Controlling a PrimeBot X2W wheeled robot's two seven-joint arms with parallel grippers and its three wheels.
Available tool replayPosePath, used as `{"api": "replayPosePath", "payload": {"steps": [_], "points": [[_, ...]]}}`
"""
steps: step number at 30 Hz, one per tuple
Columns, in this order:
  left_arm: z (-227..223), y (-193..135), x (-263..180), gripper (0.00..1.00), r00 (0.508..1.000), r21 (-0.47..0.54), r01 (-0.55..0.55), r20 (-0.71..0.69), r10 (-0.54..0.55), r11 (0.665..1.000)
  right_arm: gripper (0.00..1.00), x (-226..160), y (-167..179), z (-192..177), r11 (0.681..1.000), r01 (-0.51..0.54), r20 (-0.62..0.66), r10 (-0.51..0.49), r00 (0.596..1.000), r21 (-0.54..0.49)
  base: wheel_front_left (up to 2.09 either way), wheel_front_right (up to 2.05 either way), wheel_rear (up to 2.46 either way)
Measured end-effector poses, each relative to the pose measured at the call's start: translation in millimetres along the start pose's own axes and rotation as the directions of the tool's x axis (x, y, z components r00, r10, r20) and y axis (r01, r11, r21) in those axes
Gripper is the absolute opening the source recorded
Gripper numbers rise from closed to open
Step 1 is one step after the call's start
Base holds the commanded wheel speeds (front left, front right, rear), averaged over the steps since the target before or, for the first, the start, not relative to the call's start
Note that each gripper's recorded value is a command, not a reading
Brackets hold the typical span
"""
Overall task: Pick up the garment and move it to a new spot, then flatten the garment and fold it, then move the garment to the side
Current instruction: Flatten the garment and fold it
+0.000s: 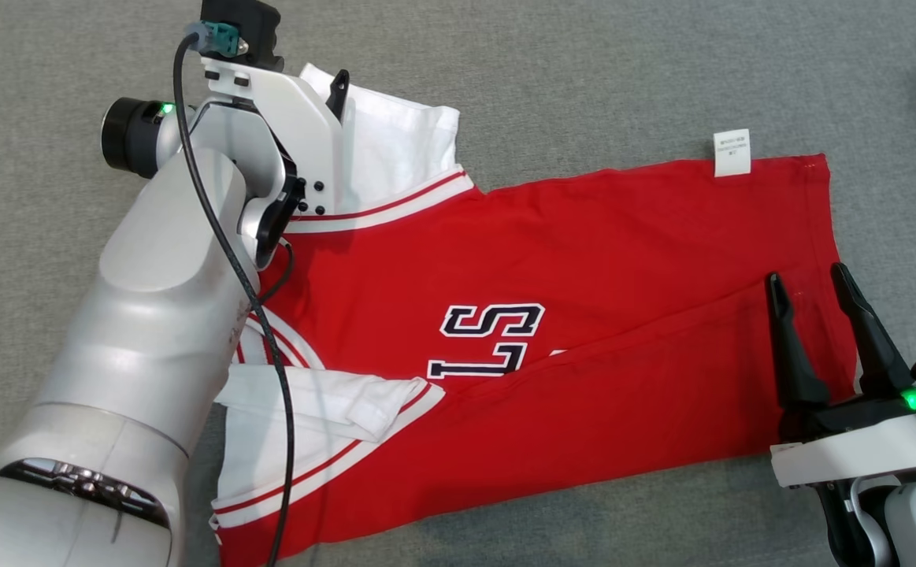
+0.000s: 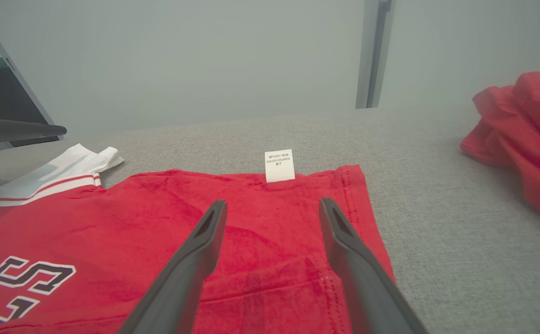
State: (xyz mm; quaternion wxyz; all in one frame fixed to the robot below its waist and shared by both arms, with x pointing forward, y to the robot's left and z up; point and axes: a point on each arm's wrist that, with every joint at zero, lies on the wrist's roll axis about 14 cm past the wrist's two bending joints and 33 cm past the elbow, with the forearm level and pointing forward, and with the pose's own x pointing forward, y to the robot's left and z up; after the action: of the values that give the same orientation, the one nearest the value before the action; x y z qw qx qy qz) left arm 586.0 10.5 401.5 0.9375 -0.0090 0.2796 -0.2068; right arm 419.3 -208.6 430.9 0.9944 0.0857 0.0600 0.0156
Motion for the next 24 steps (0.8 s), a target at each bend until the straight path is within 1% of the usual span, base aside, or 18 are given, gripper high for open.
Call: {"api": "replayPosePath", "payload": {"steps": [5,10,13,22,23,24], "points": [[-11.1,2.6,11.4,1.00,0.998,0.036,-0.004,-0.059,0.007,0.999,1.00,-2.9,-4.1,-1.8,1.000,0.013,-0.008,-0.013,1.000,0.000,0.00,0.00,0.00],[-22.3,5.5,19.4,1.00,0.995,0.048,-0.005,-0.101,0.010,0.999,1.00,-5.1,-9.8,-4.9,1.000,0.030,-0.020,-0.030,0.999,-0.005,0.00,0.00,0.00],[-22.5,8.9,23.6,1.00,0.995,0.072,-0.010,-0.096,0.017,0.997,1.00,-4.9,-11.6,-5.7,0.999,0.035,-0.022,-0.035,0.999,-0.007,0.00,0.00,0.00],[-26.1,11.8,30.8,1.00,0.995,0.064,-0.008,-0.100,0.015,0.998,1.00,-3.5,-15.0,-8.0,0.999,0.044,-0.029,-0.044,0.999,-0.011,0.00,0.00,0.00],[-26.7,11.9,31.3,0.79,0.995,0.064,-0.007,-0.098,0.013,0.998,1.00,-3.5,-15.3,-8.5,0.999,0.045,-0.030,-0.045,0.999,-0.011,0.00,0.00,0.00],[-27.9,12.0,31.6,0.50,0.995,0.064,-0.006,-0.099,0.012,0.998,1.00,-3.5,-15.4,-9.0,0.999,0.045,-0.031,-0.046,0.998,-0.011,0.00,0.00,0.00]]}}
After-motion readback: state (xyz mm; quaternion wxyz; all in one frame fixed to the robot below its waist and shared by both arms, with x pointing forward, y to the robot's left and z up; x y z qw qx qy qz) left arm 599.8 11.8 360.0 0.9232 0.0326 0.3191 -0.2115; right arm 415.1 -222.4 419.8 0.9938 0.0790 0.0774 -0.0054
